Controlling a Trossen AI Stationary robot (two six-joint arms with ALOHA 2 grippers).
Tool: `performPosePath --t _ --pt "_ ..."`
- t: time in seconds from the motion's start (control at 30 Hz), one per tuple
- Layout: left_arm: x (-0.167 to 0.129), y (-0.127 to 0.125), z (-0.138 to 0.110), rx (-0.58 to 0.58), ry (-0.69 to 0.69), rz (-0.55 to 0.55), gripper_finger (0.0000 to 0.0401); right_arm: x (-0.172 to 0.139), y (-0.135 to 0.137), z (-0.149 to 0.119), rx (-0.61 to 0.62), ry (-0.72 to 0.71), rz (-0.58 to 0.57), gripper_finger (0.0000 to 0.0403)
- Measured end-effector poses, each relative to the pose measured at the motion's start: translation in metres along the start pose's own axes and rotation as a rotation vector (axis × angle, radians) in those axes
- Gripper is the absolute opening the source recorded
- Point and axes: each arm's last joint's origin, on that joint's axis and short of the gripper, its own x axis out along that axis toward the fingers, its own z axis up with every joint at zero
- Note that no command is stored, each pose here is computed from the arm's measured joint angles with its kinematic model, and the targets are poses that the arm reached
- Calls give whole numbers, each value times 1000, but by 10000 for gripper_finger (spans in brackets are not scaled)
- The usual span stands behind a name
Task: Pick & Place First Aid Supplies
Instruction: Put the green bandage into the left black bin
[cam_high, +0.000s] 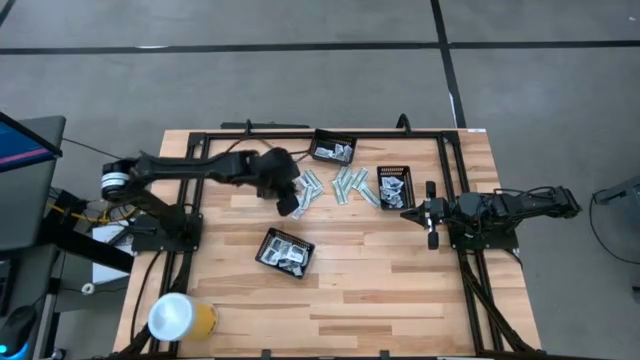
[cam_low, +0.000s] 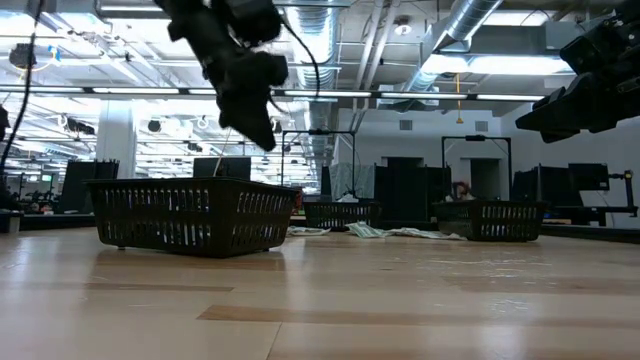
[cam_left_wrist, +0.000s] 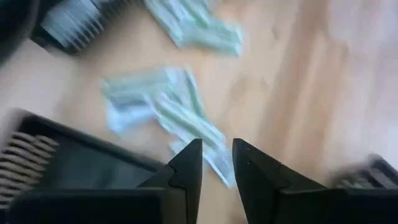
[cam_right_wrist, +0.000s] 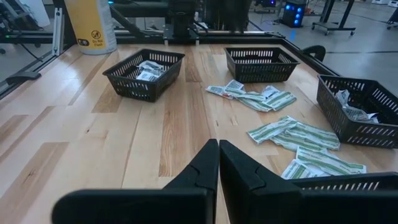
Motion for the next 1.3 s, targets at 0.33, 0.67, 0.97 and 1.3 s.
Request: performPosePath --t 0.33,0.67,0.97,1.3 --pt "34 5 4 -30 181 -274 89 0 0 0 0 0 0 8" --pt "36 6 4 81 169 -200 89 0 0 0 0 0 0 8" --pt "47 6 12 273 240 -217 89 0 0 0 0 0 0 8" --pt "79 7 10 449 344 -222 89 0 0 0 0 0 0 8"
